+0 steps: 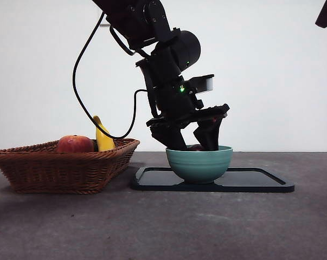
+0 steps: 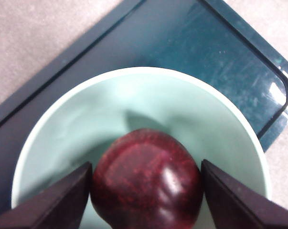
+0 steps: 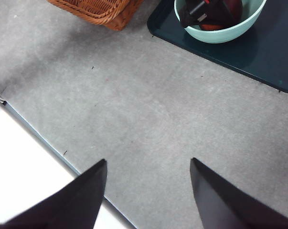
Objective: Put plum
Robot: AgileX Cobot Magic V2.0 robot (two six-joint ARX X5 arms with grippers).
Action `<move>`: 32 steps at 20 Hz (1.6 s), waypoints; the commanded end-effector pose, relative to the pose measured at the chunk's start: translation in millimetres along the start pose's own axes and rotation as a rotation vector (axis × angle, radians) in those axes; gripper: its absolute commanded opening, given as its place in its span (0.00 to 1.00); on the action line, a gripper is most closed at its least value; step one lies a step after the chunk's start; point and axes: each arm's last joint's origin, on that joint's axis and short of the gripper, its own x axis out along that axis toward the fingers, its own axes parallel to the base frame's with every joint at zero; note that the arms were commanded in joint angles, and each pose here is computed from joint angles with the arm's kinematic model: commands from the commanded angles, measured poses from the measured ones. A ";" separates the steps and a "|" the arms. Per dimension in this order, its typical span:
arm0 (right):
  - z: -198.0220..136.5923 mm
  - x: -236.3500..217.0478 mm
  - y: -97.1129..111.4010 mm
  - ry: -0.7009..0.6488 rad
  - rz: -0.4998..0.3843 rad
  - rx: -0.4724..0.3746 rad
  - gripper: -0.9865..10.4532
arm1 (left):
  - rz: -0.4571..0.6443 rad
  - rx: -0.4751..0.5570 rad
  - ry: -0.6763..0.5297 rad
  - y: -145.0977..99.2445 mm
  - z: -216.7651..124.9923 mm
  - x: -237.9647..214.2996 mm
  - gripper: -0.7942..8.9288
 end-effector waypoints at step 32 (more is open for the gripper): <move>2.5 -2.5 2.0 -0.019 0.007 -0.018 0.33 | 0.174 -0.129 -0.308 27.5 -1.3 -333.5 0.33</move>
